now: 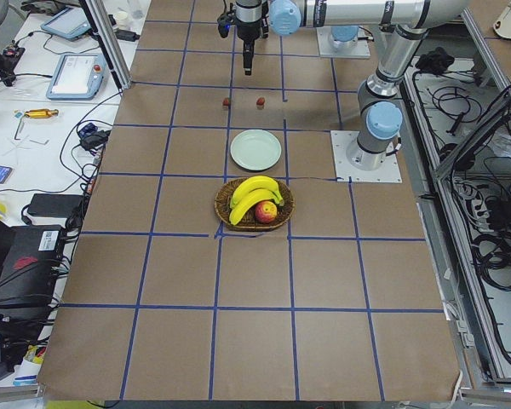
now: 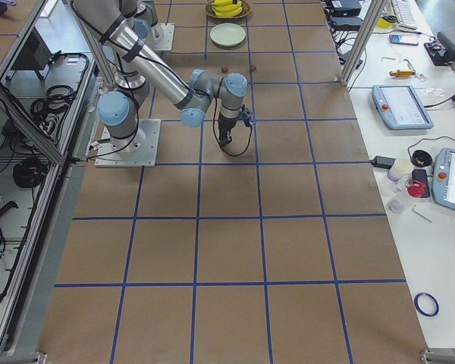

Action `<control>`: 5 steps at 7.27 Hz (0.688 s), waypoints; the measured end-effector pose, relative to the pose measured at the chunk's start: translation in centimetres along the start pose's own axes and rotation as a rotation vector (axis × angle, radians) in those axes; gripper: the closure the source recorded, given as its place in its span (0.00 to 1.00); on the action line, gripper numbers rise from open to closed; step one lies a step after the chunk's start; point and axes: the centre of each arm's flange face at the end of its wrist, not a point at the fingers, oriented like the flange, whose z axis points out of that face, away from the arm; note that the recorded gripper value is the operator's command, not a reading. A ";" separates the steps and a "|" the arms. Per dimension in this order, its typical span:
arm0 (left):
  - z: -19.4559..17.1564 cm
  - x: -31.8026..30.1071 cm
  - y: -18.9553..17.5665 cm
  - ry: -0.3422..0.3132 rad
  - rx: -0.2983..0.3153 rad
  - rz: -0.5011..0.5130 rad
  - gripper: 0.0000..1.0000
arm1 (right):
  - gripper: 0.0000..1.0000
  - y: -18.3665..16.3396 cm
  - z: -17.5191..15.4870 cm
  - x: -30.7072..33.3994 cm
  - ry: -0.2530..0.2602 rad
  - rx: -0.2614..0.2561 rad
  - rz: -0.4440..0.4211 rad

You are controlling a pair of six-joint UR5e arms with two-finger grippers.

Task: Collect all strawberries into plate
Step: 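Carry the strawberry beside the others and release it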

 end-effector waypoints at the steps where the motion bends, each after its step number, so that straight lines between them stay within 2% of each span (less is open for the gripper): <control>1: 0.0 0.0 0.0 0.000 0.000 0.000 0.00 | 1.00 -0.8 -0.8 -1.5 -0.027 0.054 0.040; 3: 0.0 0.0 0.0 -0.001 0.001 0.001 0.00 | 1.00 -3.4 -2.7 -9.2 -0.062 0.148 0.119; 5: -0.1 0.0 0.0 -0.001 0.003 0.000 0.00 | 1.00 -5.9 -4.4 -19.3 -0.104 0.187 0.219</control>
